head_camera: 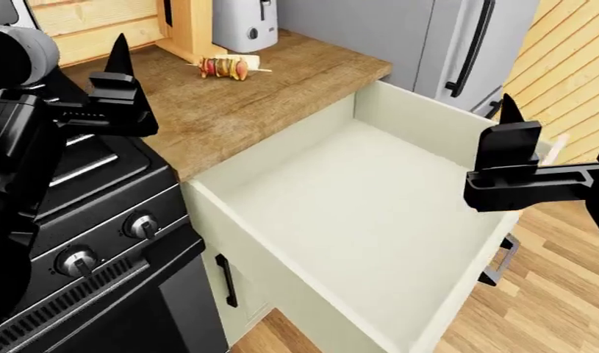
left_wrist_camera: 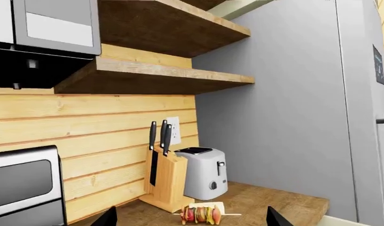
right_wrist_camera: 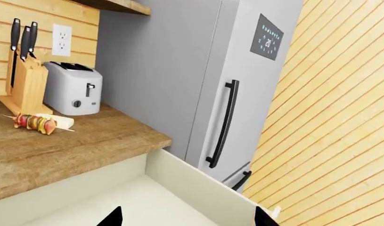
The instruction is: Close the left drawer.
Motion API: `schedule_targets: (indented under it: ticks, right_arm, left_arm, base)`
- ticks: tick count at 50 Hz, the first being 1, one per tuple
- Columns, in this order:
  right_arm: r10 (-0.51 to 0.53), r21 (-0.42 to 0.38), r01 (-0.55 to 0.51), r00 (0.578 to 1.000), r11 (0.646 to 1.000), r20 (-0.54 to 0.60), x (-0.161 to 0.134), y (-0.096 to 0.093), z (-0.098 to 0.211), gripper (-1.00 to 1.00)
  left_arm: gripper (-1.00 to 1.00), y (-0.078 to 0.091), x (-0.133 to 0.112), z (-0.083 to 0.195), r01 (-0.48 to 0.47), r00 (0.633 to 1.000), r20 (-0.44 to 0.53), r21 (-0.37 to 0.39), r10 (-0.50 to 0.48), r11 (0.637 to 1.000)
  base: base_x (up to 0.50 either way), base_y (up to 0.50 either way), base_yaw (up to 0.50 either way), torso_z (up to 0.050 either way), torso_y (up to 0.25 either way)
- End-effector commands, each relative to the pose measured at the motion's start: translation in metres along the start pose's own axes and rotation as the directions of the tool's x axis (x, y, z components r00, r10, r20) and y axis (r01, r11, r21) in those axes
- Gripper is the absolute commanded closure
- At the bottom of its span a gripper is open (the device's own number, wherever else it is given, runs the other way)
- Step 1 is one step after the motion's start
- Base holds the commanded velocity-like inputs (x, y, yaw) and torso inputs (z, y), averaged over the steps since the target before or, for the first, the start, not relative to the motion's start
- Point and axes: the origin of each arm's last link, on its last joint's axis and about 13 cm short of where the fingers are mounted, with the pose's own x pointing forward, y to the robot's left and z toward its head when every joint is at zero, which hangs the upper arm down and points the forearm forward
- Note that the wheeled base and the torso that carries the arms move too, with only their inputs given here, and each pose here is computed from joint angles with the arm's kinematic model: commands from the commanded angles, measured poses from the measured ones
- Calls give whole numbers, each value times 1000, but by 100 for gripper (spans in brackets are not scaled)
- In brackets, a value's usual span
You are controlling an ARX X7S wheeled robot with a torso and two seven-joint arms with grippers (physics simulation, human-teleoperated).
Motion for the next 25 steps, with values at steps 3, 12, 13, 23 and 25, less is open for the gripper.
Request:
schedule_targets:
  ticks: [3,12,13,23,25]
  right_arm:
    - [-5,-3,5,1000,1000,4,0,0,0,-100]
    - [-29,-12,28,1000,1000,-10,1,-1,-2,-100]
    - [-32,-10,32,999,999,-13,2,-1,-3,-100]
    - [-15,-31,15,1000,999,4,2,-1,-1,-100]
    - [-8,-32,8,1000,999,15,1,0,0,-100]
  left_arm:
    - [-100,0,0,0,2,1000,-1,2,-2,1000]
    - [-100,-2,-1,1,8,1000,1,0,-8,1000]
    - [-100,-2,-1,1,8,1000,1,0,-8,1000]
    - [-100,-2,-1,0,9,1000,0,2,-9,1000]
    - [-100,-2,-1,0,10,1000,0,1,-10,1000]
  base:
    - [404,-293,0,0,0]
    - [320,-294,0,0,1]
    - [159,-162,0,0,0]
    - [0,0,0,0,1]
    - [0,0,0,0,0]
